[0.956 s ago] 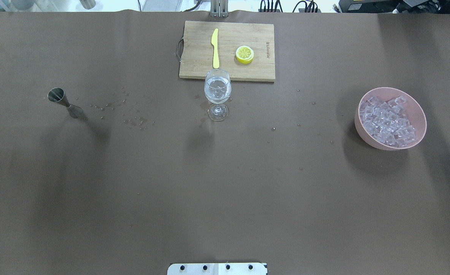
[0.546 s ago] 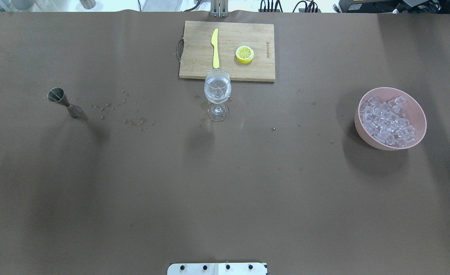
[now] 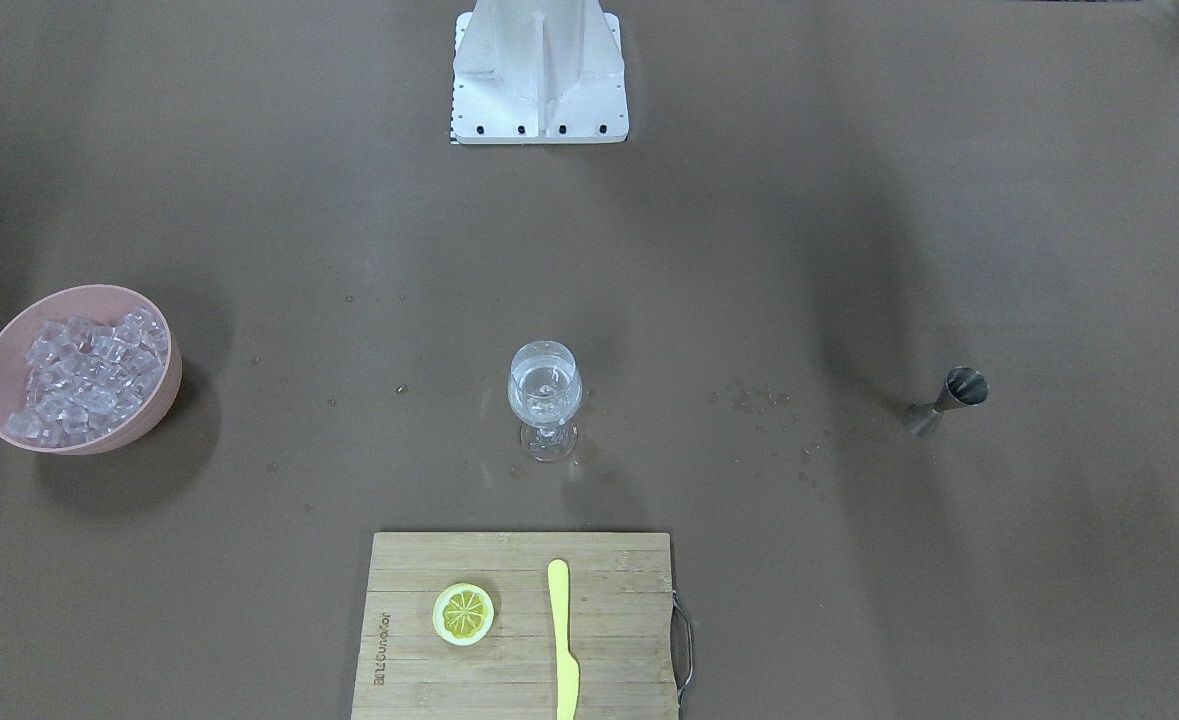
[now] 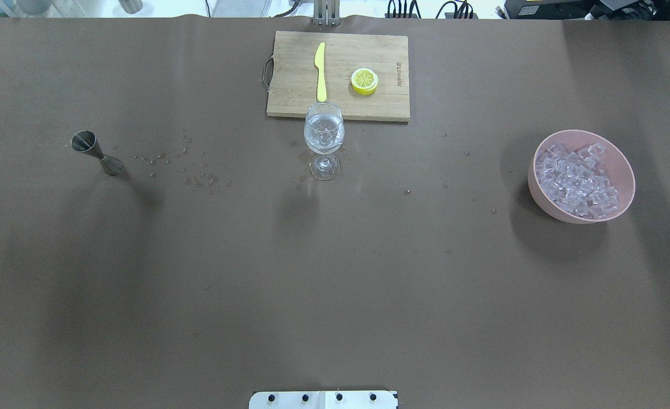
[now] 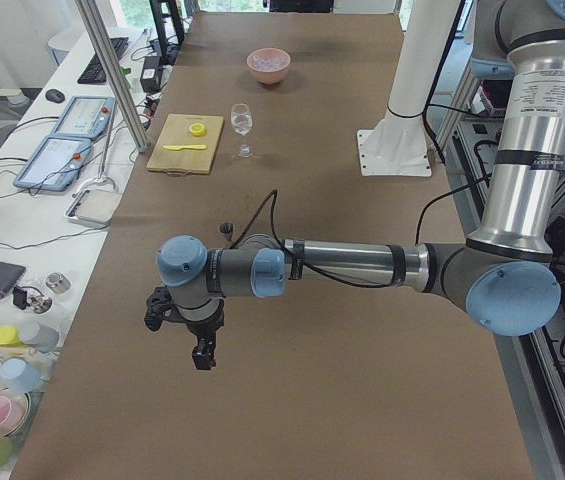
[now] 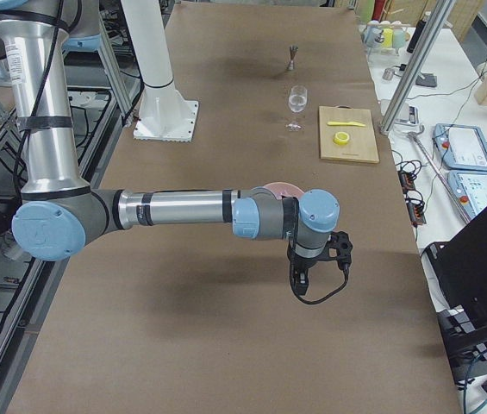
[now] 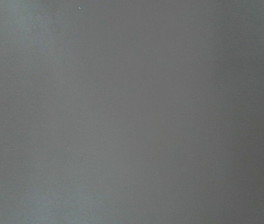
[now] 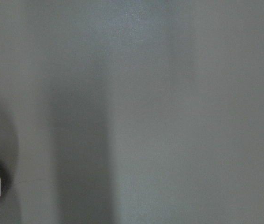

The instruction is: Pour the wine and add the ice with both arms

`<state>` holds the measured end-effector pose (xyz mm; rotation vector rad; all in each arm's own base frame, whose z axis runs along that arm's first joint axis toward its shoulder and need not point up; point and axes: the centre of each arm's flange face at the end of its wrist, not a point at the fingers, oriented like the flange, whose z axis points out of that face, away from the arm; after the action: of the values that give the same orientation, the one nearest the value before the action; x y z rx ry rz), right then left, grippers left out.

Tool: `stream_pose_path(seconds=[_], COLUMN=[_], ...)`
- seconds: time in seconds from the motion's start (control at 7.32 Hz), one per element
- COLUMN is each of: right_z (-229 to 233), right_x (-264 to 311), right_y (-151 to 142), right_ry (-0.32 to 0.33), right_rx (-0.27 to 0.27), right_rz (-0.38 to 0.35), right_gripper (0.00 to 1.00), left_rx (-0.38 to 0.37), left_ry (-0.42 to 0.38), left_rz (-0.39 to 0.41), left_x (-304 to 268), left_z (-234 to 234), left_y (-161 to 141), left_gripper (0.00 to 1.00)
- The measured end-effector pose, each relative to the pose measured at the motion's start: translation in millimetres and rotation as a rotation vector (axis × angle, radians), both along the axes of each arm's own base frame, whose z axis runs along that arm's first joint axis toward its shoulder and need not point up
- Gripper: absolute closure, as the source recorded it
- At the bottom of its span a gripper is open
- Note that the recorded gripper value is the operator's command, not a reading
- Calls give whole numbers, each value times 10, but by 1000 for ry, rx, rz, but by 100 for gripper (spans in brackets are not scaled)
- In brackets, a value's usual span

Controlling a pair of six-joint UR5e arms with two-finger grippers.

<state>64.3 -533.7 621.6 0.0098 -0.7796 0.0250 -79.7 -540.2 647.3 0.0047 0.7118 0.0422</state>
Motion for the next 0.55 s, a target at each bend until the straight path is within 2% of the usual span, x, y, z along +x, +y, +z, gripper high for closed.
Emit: stream_pose_path(seconds=[0.55], right_z=[-20], right_x=[5], right_y=[7], right_ry=[-9], right_rx=[2], right_rz=[2], right_gripper=[0], left_rx=[-4], left_ry=[1], left_rz=[1], left_x=[1], left_z=[20], left_y=[12], left_gripper=[2])
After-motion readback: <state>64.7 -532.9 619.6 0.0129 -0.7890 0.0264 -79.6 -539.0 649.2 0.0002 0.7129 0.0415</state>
